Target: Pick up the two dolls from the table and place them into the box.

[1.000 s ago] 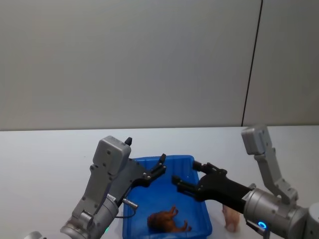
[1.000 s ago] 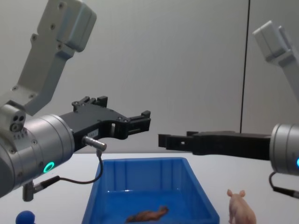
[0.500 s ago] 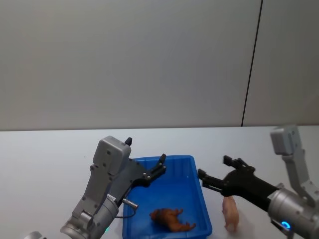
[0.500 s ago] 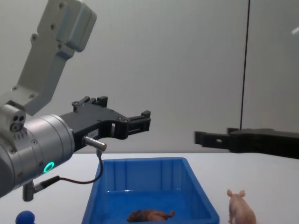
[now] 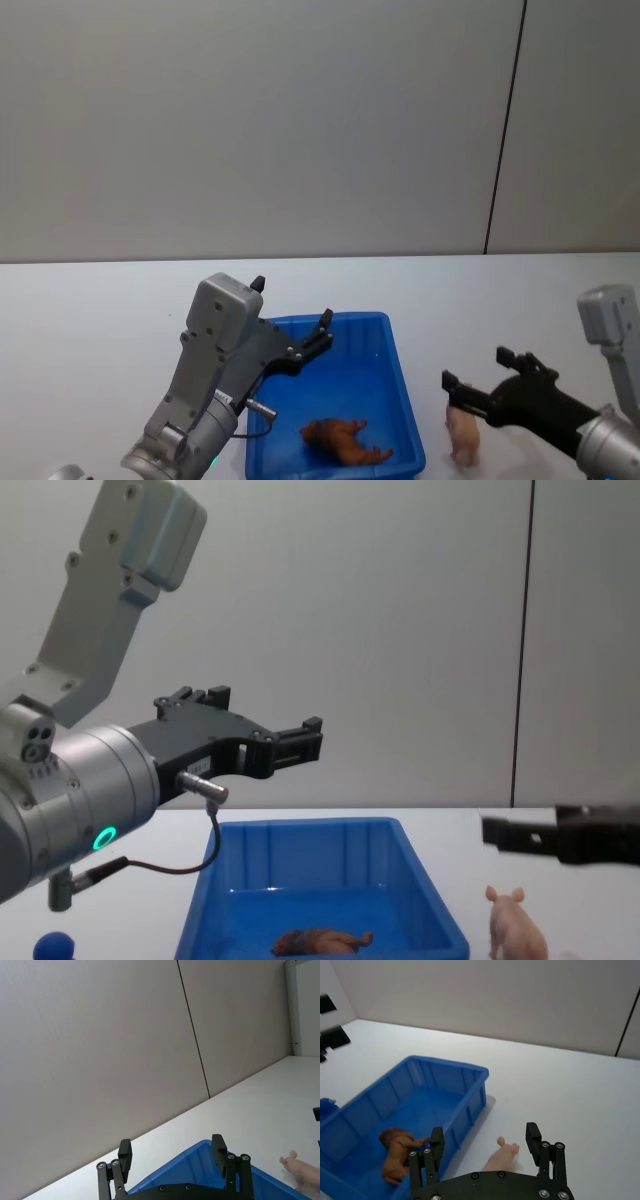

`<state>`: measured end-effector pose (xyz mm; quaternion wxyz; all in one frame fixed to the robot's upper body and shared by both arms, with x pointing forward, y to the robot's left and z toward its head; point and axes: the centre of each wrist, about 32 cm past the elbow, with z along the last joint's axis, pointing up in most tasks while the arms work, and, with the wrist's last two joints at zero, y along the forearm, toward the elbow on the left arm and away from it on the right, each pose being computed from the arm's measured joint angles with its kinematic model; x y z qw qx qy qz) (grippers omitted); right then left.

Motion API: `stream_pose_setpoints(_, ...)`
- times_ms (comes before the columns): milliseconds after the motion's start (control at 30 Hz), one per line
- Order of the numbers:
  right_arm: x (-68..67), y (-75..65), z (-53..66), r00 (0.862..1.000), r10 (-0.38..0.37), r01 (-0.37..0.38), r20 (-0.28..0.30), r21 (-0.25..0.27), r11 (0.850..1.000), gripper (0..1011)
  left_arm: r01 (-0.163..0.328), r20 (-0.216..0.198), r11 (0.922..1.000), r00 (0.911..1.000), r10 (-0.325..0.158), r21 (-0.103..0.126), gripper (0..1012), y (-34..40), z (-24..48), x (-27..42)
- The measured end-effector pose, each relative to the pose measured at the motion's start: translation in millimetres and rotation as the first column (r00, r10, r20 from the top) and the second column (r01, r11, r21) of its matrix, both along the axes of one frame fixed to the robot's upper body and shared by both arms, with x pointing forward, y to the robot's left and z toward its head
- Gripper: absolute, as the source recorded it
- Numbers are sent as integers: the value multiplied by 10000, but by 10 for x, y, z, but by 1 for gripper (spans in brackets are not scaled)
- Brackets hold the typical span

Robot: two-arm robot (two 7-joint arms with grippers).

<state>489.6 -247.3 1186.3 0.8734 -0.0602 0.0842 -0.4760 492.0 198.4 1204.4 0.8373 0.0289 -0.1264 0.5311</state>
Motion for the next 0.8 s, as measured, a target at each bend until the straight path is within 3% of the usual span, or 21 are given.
stream_pose_setpoints(333, -72, -20, -174, 9973, -268, 233, -683, -521, 9984, 1001, 0, 1, 10000, 10000, 0, 0, 1003, 0, 0, 0)
stream_pose_setpoints(667, -67, 45, -298, 9925, -318, 237, -1181, -687, 9974, 1001, 0, 0, 10000, 10000, 0, 0, 1003, 0, 0, 0)
stream_pose_setpoints(800, -52, 73, -329, 9903, -341, 250, -1345, -689, 9973, 941, 0, 1, 10000, 10000, 0, 0, 1003, 0, 0, 0)
